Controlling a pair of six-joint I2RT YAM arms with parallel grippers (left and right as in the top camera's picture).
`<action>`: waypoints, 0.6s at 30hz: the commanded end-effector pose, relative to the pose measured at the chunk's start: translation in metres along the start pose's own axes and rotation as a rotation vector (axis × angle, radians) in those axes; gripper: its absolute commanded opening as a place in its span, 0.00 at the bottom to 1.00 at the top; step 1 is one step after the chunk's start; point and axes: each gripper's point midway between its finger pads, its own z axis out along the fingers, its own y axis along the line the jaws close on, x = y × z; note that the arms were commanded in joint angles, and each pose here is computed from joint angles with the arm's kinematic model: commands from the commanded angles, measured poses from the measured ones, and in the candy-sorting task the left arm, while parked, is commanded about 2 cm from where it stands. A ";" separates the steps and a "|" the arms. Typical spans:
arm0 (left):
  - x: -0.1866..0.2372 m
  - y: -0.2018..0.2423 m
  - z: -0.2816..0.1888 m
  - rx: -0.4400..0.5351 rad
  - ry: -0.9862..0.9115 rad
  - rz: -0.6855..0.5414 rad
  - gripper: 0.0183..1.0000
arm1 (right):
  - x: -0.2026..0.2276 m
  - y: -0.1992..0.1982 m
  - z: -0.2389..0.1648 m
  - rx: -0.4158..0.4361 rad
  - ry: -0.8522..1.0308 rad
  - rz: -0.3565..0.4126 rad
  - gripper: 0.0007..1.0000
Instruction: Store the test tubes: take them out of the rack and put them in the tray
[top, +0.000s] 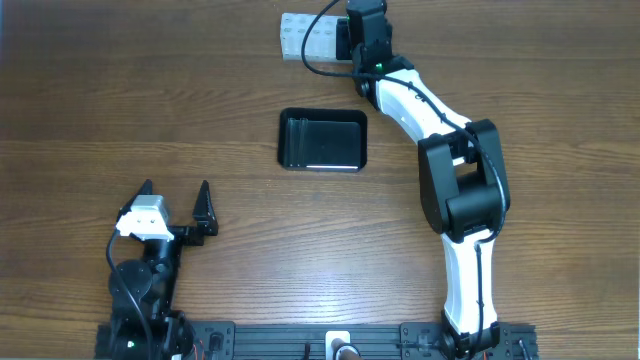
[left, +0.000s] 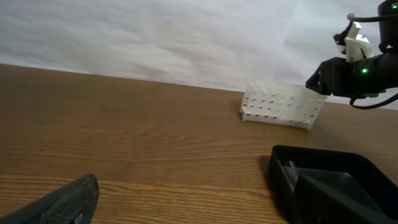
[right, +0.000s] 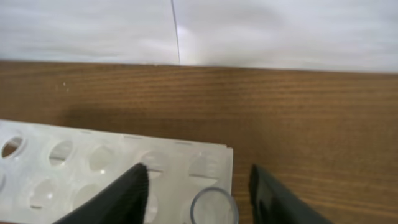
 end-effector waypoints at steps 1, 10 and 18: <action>0.002 0.000 0.000 0.006 0.004 0.000 1.00 | 0.003 -0.002 0.003 0.003 0.004 -0.005 0.36; 0.002 0.000 0.000 0.006 0.004 0.000 1.00 | 0.004 -0.003 0.003 0.004 0.006 -0.010 0.24; 0.002 0.000 0.000 0.006 0.004 0.000 1.00 | 0.004 -0.002 0.003 0.002 0.004 -0.017 0.20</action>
